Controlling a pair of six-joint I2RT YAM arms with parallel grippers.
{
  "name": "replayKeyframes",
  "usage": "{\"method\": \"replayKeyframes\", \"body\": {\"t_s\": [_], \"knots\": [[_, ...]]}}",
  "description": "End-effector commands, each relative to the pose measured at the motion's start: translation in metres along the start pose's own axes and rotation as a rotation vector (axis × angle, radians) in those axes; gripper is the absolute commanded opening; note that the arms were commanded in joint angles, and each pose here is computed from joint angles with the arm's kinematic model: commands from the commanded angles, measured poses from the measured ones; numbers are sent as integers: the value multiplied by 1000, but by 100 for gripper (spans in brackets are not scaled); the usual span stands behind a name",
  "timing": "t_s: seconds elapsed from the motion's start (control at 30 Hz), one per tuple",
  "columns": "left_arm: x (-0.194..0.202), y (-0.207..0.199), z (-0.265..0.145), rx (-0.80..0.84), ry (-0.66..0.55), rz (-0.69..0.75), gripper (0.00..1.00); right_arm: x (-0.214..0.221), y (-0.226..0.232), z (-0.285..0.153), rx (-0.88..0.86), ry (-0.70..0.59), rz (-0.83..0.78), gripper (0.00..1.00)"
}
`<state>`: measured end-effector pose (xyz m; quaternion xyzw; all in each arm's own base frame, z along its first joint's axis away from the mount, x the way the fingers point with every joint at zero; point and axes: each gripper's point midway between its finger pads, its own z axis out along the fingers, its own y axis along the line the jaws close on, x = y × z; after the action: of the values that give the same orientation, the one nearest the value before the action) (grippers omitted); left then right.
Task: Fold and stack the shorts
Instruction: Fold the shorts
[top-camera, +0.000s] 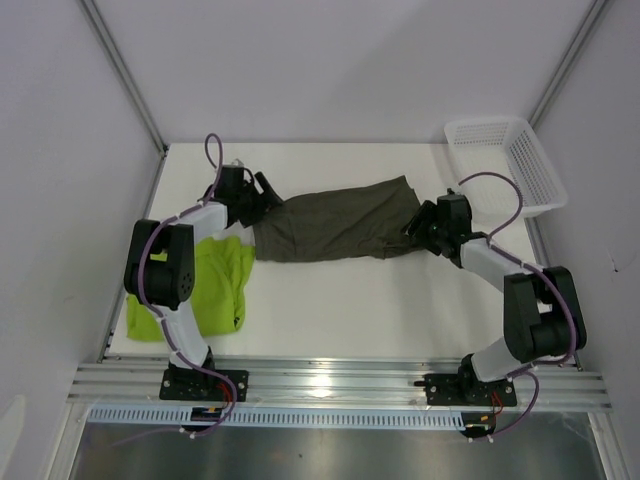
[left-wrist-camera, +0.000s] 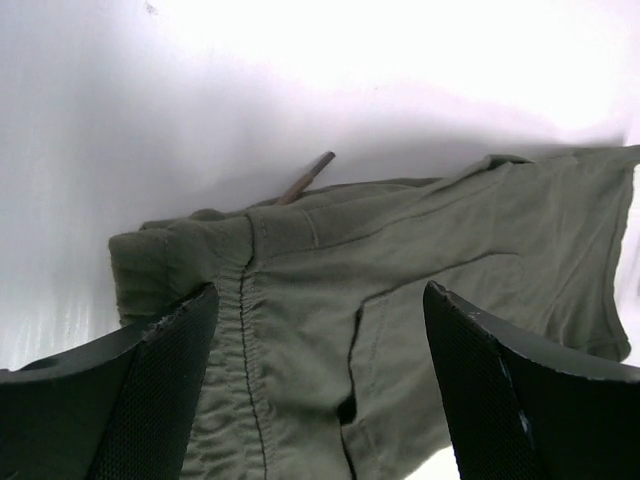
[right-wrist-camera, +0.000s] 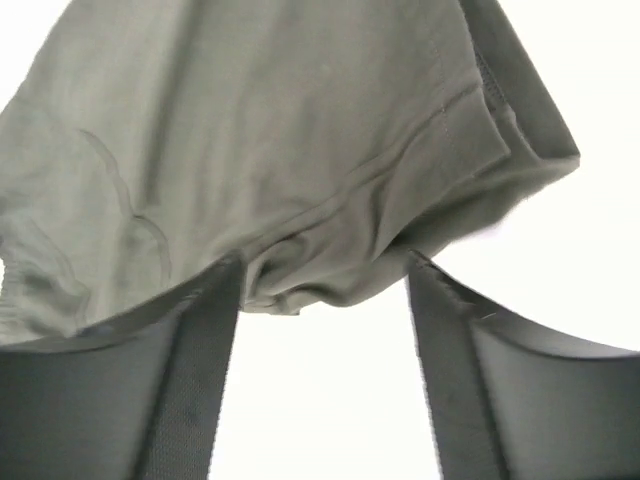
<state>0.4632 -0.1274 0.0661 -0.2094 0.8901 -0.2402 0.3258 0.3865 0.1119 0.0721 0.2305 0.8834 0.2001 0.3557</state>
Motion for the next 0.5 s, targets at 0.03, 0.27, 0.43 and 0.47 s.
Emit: {"method": "replayKeyframes", "body": {"t_s": [0.03,0.27,0.43,0.47], "knots": [[-35,-50,-39,84,-114,66,87,-11,-6,-34,22,-35,-8,76],[-45,-70,-71,28,-175,132,99,-3,-38,-44,73,-23,108,89],[-33,-79,-91,38,-171,140,99,2,-50,-25,83,-6,176,89],[-28,-78,-94,37,-165,139,99,-2,-49,-21,73,-20,188,89]]}}
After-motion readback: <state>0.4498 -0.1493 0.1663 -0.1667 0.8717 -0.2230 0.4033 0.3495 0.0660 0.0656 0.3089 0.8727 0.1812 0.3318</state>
